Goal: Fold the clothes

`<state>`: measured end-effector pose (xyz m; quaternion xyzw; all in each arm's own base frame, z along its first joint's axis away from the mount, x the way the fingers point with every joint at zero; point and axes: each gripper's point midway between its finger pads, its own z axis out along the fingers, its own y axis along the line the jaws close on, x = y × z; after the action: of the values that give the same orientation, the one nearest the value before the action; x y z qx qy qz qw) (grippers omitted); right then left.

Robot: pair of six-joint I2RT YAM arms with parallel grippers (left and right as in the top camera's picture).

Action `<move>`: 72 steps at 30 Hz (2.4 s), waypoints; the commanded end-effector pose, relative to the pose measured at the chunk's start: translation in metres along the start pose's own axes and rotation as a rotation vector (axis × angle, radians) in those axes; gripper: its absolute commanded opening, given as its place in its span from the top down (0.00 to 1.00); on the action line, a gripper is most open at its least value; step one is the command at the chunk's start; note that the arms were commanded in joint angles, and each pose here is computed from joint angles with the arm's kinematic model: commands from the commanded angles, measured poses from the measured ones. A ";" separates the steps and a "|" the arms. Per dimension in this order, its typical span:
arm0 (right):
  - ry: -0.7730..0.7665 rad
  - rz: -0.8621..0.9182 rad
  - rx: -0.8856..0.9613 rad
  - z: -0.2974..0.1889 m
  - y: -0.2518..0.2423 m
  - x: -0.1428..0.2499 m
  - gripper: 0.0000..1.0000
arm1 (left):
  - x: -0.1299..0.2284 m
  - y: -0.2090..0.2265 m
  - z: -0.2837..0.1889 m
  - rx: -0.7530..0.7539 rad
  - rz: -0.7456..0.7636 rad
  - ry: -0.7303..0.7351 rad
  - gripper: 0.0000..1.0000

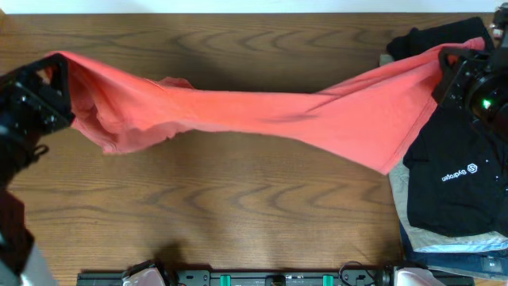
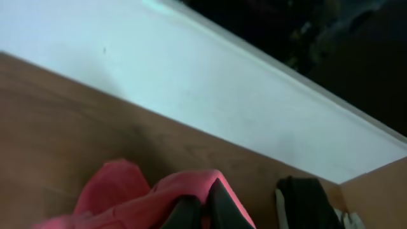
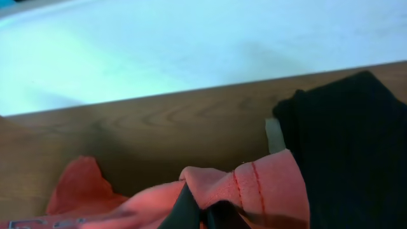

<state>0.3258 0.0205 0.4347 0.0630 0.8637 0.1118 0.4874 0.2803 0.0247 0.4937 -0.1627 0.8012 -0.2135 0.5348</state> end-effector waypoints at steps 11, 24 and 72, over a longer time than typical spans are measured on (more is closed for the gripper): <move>0.290 -0.012 0.028 0.194 -0.032 0.045 0.99 | 0.039 0.069 0.178 -0.041 0.000 0.332 0.94; -0.457 0.174 -0.101 0.155 -0.014 -0.167 0.99 | -0.151 0.036 0.197 0.222 -0.055 -0.345 0.94; 1.341 0.225 0.373 0.082 -0.097 0.345 0.99 | 0.241 0.214 -0.012 -0.966 -0.404 0.783 0.94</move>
<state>0.2190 0.0145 0.0701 0.1464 0.9643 0.0312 -0.2185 0.1815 0.0891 0.1895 -0.4180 0.9083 0.0152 -0.0079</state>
